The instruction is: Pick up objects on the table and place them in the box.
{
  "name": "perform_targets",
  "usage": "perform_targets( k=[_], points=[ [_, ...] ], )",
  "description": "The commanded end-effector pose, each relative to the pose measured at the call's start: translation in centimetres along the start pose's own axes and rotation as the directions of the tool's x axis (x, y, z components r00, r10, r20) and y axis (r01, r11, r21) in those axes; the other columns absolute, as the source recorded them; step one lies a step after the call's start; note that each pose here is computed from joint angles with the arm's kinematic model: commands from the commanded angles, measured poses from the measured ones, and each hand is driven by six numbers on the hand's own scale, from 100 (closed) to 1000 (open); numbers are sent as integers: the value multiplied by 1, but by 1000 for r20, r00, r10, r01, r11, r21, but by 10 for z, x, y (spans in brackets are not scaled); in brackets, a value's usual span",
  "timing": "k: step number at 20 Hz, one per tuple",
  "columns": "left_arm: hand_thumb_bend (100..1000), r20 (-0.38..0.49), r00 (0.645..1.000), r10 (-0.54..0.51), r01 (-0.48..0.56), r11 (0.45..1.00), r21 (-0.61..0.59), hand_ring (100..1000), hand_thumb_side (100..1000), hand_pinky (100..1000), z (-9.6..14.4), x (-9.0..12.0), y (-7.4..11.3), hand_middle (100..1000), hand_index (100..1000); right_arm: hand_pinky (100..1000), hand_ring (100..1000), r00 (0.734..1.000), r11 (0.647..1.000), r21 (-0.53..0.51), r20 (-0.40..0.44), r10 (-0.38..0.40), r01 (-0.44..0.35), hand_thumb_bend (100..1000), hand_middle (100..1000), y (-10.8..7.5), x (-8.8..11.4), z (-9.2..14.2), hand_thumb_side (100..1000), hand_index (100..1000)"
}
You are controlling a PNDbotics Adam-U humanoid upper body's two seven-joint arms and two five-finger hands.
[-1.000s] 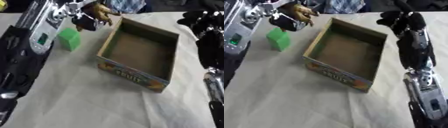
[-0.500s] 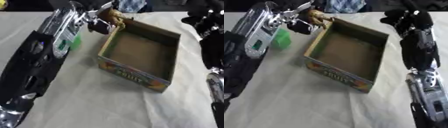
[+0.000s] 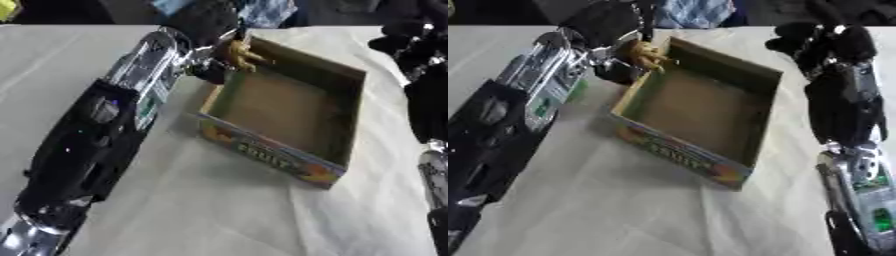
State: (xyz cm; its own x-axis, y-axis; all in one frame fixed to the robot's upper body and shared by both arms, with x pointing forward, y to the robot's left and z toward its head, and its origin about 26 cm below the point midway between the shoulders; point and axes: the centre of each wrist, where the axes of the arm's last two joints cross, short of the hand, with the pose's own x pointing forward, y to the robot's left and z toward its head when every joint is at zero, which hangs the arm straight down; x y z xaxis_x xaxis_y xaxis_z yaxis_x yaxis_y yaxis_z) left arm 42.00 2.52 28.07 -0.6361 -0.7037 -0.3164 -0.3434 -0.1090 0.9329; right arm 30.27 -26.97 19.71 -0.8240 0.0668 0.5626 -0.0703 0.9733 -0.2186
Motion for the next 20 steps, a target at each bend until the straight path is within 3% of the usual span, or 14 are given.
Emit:
perform_targets(
  k=[1,8,20],
  points=[
    [100,12,998,-57,56,997,45,430,134,382,-3,6,11,1000,457,806,691,1000,1000,11,27,-5,4,286,684,1,6,-5,1000,953],
    [100,20,986,-165,163,982,93,433,131,390,-5,16,17,1000,458,804,689,1000,1000,7,21,-12,12,284,663,1,6,-4,1000,950],
    [100,35,998,-50,42,982,185,415,187,341,-9,29,5,1000,454,798,679,997,994,-99,64,-46,53,295,649,3,8,-10,1000,940]
  ],
)
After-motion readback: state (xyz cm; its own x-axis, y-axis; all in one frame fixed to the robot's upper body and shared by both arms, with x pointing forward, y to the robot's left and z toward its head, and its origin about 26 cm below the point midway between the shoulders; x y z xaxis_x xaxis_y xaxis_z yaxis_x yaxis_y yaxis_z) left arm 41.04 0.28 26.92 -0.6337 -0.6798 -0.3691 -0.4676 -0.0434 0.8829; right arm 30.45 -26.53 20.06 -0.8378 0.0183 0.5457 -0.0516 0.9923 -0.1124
